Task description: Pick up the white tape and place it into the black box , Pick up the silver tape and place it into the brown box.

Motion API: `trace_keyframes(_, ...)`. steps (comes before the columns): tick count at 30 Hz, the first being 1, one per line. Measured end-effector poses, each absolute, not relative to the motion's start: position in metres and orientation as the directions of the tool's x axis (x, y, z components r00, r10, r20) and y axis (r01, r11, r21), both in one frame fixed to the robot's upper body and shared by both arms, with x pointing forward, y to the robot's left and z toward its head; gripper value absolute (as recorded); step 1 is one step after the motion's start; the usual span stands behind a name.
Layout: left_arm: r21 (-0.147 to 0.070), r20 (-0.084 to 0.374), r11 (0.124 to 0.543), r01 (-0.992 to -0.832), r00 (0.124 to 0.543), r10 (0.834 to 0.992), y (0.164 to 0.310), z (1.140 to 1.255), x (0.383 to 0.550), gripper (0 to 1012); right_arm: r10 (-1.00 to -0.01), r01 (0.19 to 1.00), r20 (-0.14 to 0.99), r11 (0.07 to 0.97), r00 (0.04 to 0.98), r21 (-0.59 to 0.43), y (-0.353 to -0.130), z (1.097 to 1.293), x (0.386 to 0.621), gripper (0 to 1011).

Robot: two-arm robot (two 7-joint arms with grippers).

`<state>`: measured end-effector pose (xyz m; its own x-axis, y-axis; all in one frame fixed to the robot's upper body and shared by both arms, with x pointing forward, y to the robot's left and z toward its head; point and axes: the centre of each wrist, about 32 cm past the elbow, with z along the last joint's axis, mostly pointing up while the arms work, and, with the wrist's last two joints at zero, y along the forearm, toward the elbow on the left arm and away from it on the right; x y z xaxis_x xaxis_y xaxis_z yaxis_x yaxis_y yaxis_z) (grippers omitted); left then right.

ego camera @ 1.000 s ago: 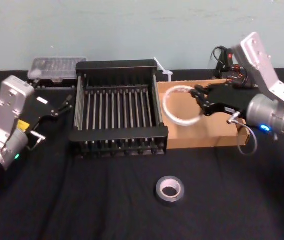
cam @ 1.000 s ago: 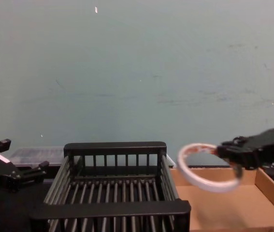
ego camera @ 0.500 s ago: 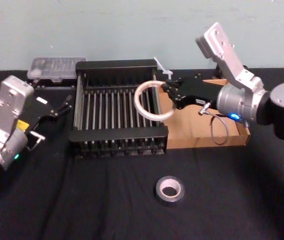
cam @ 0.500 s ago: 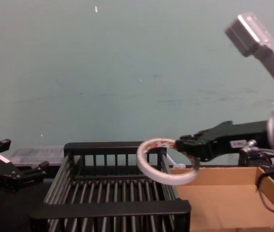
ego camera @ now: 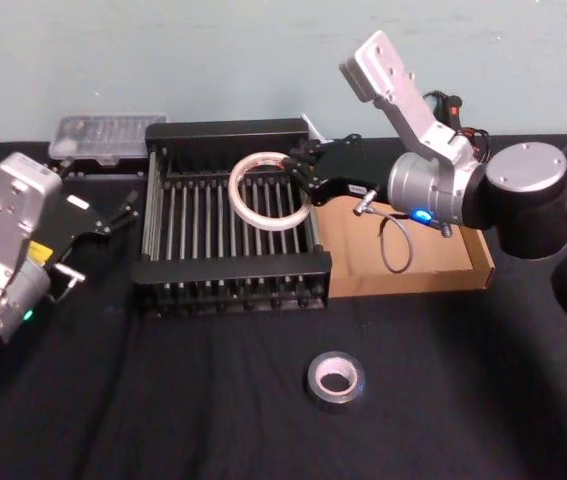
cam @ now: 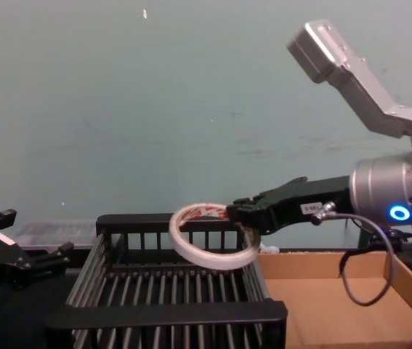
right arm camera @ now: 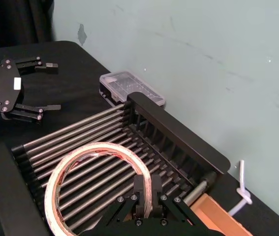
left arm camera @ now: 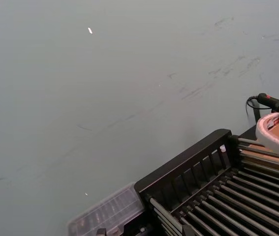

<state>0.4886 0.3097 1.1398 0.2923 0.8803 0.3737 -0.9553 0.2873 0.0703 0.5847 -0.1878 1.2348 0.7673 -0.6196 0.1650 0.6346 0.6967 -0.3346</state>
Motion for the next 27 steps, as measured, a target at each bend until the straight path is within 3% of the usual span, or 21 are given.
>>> trace_keyframes(17,0.07,0.374,0.287,-0.955,0.292,0.88,0.3097,1.1398,0.4886,1001,-0.619,0.635,0.166,0.697,0.767,-0.334,-0.1879,1.2352,0.5848,108)
trace_keyframes(27,0.07,0.374,0.287,-0.955,0.292,0.88,0.3097,1.1398,0.4886,1001,-0.62,0.635,0.166,0.696,0.767,-0.334,-0.1883,1.2353,0.5846,408)
